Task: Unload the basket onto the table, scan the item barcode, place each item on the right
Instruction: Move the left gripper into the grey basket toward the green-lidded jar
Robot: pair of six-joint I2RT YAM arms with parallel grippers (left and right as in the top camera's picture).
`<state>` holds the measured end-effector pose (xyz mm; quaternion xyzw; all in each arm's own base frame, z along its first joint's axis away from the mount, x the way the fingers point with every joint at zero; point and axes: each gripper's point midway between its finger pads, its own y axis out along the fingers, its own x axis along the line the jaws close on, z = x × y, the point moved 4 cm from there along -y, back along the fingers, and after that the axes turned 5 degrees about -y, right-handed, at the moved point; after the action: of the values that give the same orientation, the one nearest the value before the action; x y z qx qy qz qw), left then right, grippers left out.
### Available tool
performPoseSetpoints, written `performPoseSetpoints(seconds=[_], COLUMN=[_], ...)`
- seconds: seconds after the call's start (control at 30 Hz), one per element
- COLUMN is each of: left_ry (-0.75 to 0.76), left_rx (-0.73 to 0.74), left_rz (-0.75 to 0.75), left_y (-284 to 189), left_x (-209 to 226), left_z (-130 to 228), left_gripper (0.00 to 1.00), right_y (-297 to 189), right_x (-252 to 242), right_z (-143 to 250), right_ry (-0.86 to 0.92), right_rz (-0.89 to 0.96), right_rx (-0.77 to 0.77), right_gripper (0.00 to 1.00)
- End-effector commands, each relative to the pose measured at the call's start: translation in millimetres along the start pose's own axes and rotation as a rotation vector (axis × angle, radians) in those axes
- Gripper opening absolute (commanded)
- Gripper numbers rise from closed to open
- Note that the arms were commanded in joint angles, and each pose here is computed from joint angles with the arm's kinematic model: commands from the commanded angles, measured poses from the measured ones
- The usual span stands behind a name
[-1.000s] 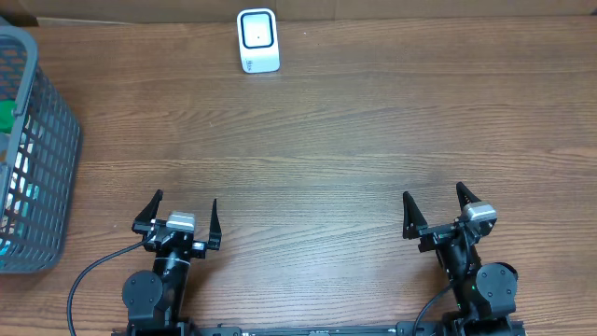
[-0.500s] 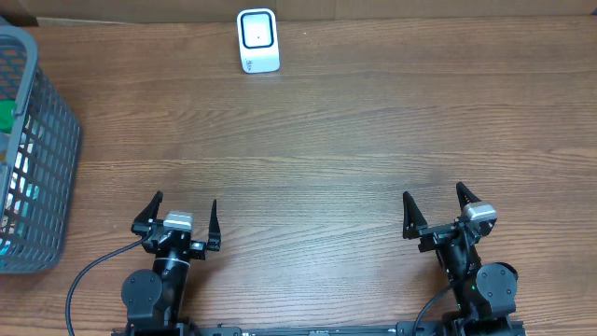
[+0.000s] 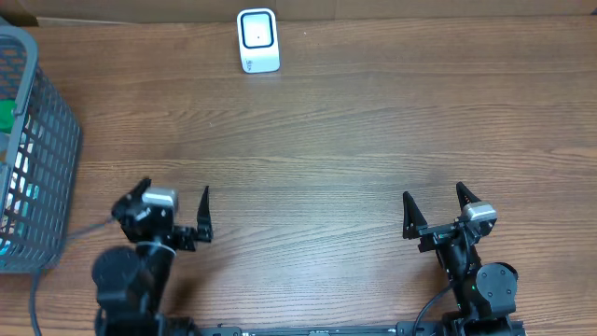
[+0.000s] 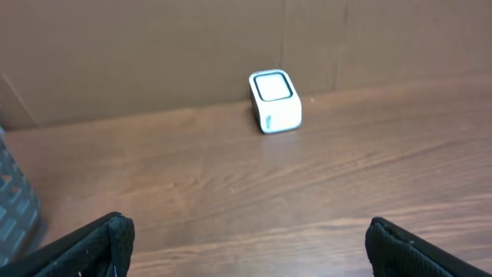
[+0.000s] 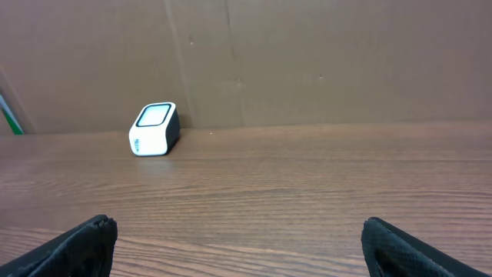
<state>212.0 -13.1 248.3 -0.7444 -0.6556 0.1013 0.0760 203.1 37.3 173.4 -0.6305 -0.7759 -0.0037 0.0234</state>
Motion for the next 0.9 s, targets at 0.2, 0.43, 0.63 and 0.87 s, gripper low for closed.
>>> performPoseSetpoints(seconds=[0.2, 0.43, 0.63, 0.87], left_ry=[-0.111, -0.189, -0.215, -0.281], left_rx=[0.259, 0.558, 0.661, 0.583], left_rz=[0.072, 0.123, 0.119, 0.014], left_y=[17, 31, 62, 78], left_x=[-9, -16, -11, 11], left_z=[-86, -125, -120, -141], left_gripper=[1.00, 1.00, 0.99, 0.99], right_y=[0, 0, 0, 0], right_x=[1, 1, 1, 1], right_z=[2, 2, 2, 2], right_ry=[0.005, 0.005, 0.005, 0.005], right_rz=[-0.007, -0.007, -0.007, -0.007], right_rx=[-0.003, -0.003, -0.003, -0.003], right_gripper=[1.00, 1.00, 1.00, 1.00])
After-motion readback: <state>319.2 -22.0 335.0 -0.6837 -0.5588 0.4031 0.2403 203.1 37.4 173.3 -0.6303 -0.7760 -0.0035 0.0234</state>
